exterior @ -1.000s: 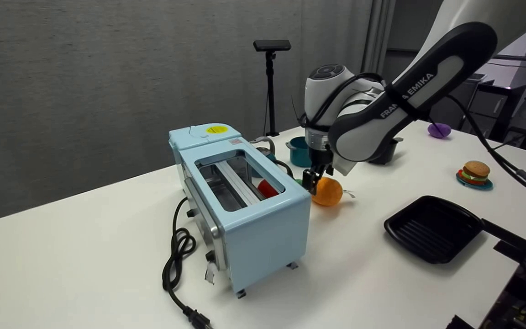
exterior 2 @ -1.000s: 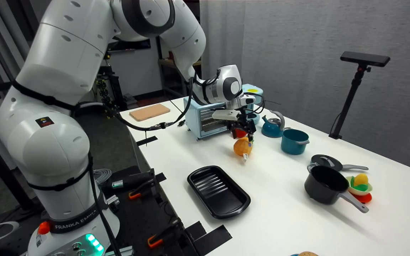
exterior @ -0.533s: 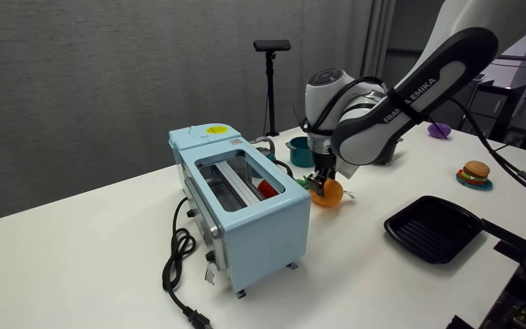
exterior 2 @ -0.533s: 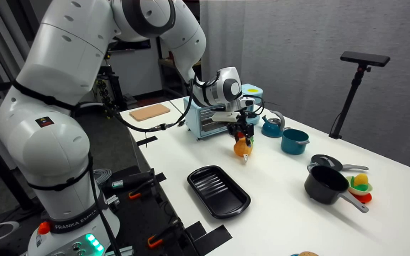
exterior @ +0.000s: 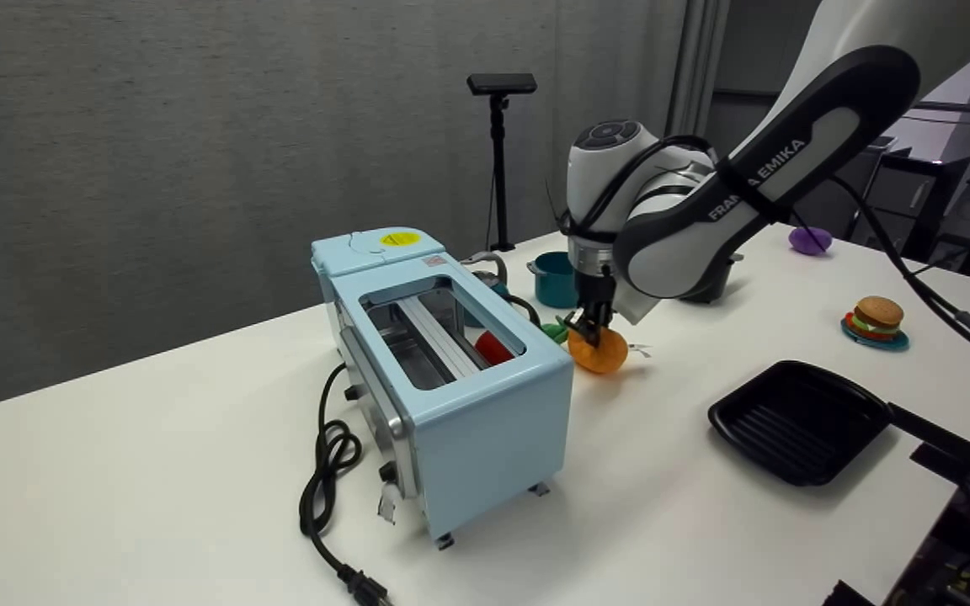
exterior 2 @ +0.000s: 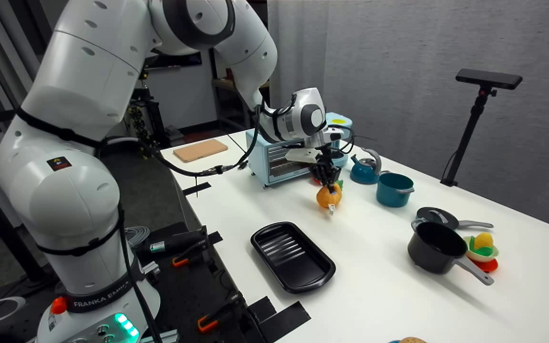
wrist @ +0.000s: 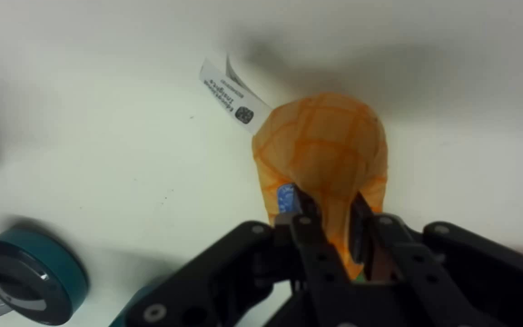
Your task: Move the pineapple plushie to the right
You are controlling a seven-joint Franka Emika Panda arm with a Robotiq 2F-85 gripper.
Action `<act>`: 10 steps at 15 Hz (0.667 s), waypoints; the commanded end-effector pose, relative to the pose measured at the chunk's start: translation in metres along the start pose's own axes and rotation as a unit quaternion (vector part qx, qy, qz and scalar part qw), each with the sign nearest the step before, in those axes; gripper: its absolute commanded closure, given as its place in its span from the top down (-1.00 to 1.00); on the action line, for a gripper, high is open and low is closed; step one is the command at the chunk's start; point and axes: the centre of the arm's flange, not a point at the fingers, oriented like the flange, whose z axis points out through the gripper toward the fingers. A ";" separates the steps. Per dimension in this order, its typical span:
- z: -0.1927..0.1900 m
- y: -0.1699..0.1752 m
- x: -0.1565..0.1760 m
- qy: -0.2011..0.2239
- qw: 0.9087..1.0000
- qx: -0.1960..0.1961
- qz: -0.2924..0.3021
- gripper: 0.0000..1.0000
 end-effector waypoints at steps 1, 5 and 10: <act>-0.016 0.028 0.001 0.026 0.997 0.006 0.078 -0.97; -0.032 0.074 0.006 0.038 0.984 0.004 0.176 -0.93; -0.046 0.145 -0.002 0.044 0.953 -0.008 0.301 -0.93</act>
